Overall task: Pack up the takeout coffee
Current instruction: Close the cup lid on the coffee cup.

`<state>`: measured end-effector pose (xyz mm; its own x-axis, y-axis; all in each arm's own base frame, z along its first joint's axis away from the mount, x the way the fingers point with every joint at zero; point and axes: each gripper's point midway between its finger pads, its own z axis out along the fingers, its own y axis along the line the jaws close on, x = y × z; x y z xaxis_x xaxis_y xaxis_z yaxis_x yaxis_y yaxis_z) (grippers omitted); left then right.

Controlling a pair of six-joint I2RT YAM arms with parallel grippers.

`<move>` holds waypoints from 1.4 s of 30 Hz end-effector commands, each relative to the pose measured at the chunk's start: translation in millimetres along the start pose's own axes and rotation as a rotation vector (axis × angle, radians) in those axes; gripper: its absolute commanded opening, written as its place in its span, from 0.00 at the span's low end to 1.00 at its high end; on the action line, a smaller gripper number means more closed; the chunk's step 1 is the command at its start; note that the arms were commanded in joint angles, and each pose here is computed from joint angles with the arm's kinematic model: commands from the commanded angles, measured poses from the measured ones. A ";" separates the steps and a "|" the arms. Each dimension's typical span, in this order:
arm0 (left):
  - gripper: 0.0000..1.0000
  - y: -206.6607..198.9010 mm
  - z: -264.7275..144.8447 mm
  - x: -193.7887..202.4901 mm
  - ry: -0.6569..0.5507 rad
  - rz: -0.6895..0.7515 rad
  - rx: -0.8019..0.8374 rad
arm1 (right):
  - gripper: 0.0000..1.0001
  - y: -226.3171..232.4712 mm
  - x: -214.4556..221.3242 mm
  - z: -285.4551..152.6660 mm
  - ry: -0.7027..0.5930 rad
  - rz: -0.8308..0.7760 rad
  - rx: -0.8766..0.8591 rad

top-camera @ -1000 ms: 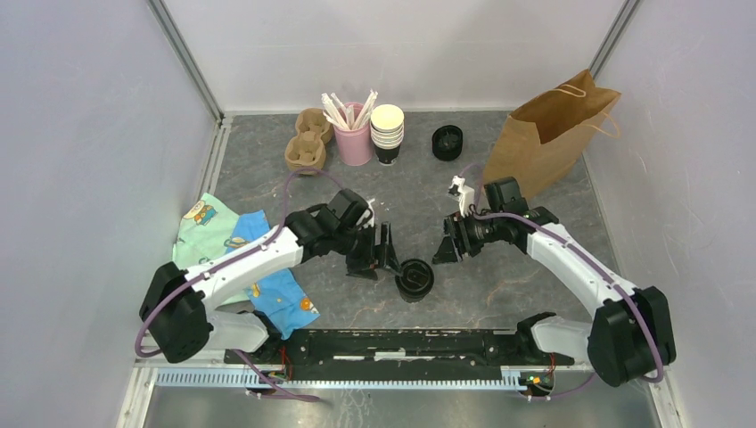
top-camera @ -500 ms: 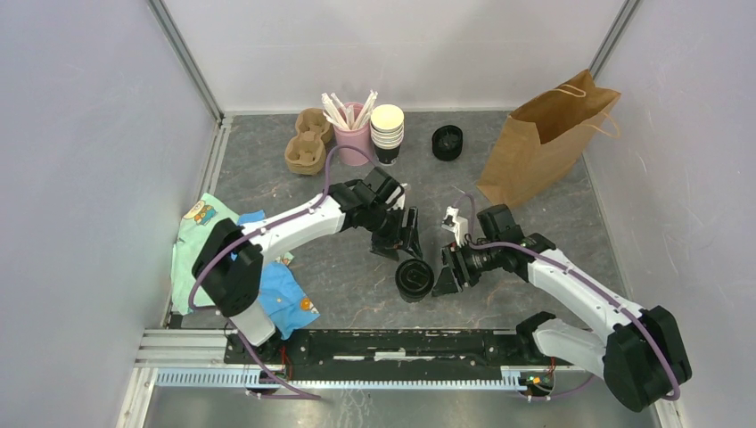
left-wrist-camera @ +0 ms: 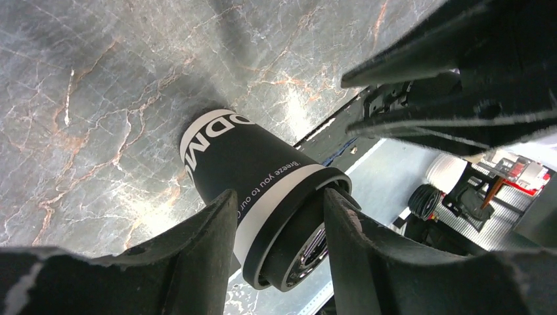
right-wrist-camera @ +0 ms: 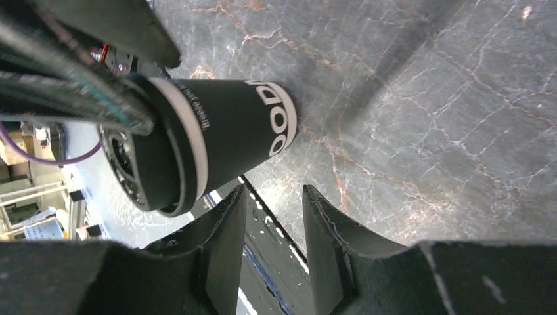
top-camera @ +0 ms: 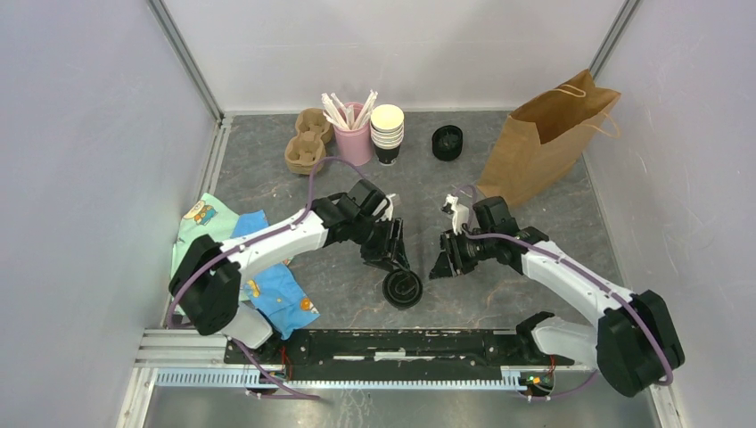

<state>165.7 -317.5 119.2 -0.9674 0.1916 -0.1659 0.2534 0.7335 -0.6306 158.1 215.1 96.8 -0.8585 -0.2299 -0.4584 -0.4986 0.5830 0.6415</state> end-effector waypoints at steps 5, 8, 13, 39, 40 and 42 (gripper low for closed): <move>0.71 -6.9 -24.2 -7.8 -0.133 -0.044 0.013 | 0.48 -3.2 -44.5 -7.8 -0.033 -0.098 0.085; 0.81 -4.8 -32.3 -11.8 -0.165 -0.063 -0.005 | 0.61 2.5 -39.2 -16.1 -0.013 -0.120 0.081; 0.89 -9.8 -37.2 -10.2 -0.178 -0.062 0.046 | 0.77 29.6 -17.3 -17.5 0.025 -0.102 -0.090; 0.53 14.6 -23.3 24.9 -0.093 -0.115 0.054 | 0.70 31.5 -0.7 17.6 0.022 0.101 -0.271; 0.52 16.6 -22.6 25.8 -0.096 -0.120 0.050 | 0.69 28.8 0.9 19.3 0.024 0.108 -0.263; 0.51 21.6 -20.5 28.9 -0.093 -0.130 0.039 | 0.65 21.7 4.5 23.1 0.030 0.117 -0.237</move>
<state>143.3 -287.1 123.4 -0.9842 0.0651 -0.1645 0.1617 0.7080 -0.6874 138.2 244.1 105.0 -0.9203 -0.2120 -0.3288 -0.3877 0.3825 0.8387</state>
